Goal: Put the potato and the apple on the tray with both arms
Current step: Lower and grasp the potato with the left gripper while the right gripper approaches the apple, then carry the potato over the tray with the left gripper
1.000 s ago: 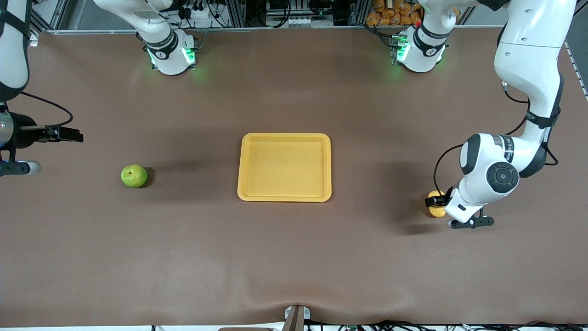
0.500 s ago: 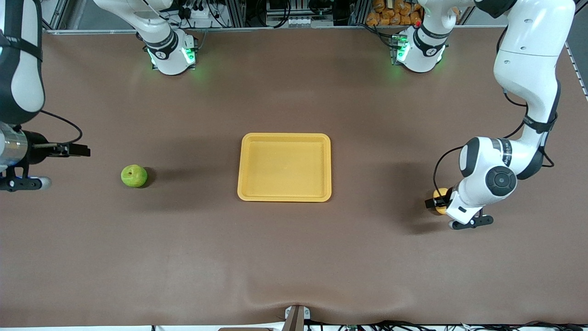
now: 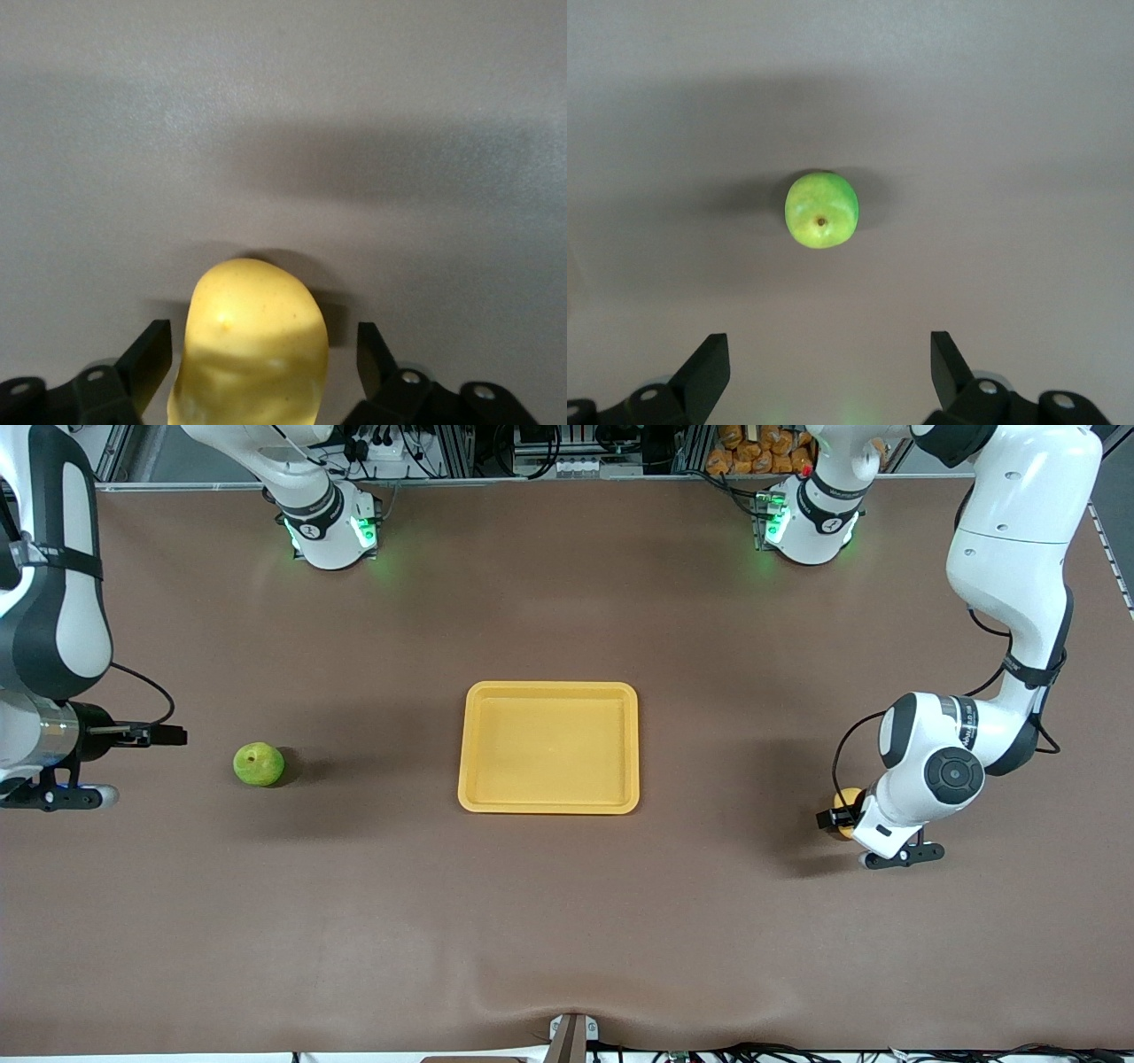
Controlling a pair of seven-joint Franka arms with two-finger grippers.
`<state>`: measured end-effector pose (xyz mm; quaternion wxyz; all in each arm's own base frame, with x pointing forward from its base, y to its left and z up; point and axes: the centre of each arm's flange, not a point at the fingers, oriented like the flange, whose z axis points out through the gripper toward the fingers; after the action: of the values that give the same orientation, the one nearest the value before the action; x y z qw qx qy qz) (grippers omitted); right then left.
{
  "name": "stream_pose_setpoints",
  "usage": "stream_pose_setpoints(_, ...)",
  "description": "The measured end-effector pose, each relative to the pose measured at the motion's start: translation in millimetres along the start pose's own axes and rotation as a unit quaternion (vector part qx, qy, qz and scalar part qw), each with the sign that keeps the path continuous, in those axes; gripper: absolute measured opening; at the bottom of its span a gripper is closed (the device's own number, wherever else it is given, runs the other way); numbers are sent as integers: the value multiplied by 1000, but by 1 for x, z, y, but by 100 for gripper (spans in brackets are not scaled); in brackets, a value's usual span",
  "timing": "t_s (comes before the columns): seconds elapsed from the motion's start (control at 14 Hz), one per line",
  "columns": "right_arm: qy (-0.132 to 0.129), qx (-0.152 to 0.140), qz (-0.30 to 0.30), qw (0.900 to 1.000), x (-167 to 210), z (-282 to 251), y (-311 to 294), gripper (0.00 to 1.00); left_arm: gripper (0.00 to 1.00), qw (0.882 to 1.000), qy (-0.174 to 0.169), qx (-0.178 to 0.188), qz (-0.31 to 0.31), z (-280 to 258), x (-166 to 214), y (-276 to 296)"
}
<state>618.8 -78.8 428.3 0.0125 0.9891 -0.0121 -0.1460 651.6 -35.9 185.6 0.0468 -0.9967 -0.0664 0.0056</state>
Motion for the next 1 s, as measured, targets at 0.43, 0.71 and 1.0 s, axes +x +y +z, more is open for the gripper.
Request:
stream_pose_setpoints(0.43, 11, -3, -2, 1000, 18, 49, -1, 100, 55, 1000, 8, -2, 1, -6, 4, 2)
stream_pose_setpoints(0.71, 4, -4, -2, 1000, 27, 69, -1, 100, 55, 1000, 30, -9, 0, -35, 4, 34)
stream_pose_setpoints(1.0, 2, 5, 2, 1000, 32, 83, 0, 100, 55, 998, 62, -20, -19, -85, -13, 109)
